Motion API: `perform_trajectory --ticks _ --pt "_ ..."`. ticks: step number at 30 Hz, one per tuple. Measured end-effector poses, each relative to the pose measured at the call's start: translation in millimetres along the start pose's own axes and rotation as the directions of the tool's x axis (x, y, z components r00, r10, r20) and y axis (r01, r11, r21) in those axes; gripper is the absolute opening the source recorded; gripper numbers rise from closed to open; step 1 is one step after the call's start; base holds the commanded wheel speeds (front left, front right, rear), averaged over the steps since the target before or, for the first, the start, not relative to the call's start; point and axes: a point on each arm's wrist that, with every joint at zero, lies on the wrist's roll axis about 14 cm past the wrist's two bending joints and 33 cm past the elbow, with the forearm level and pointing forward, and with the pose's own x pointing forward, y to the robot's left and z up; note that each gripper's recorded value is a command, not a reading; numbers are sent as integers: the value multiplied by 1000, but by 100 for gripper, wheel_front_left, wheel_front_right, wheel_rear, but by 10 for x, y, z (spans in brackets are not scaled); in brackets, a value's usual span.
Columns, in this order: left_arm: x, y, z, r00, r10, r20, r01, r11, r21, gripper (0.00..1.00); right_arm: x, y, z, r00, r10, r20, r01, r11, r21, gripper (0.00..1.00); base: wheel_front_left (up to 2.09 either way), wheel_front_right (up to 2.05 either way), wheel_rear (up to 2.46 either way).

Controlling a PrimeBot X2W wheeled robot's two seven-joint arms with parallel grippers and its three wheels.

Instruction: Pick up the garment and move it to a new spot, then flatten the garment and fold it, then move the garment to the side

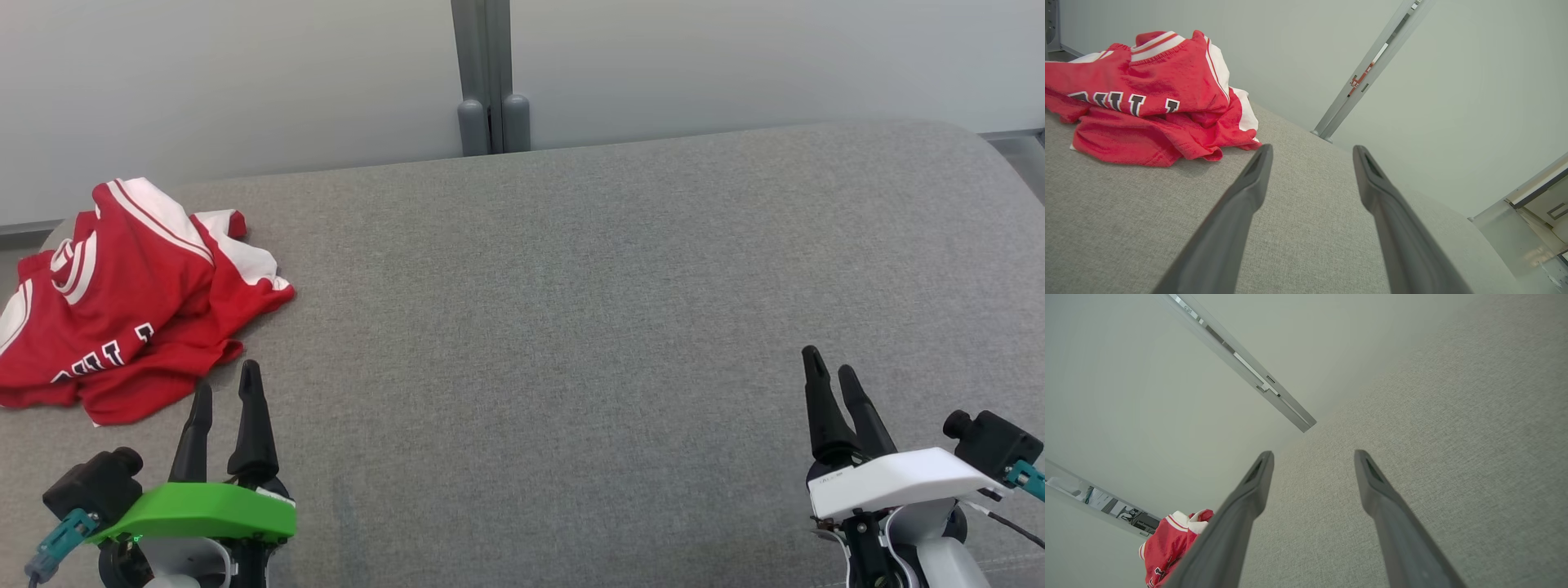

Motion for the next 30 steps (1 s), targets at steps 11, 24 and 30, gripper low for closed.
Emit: perform_trajectory --ticks 11,24,30 --pt "-6 -68 -9 1000 -26 6 24 990 137 100 -13 64 1 1000 29 8 -28 991 -131 100 0 0 0" --pt "-22 -107 4 999 -51 18 43 959 279 100 -16 153 -41 998 69 2 -66 963 -261 100 0 0 0" --pt "-25 -121 4 998 -61 21 51 941 335 100 -22 186 -49 996 86 1 -81 946 -313 100 0 0 0"
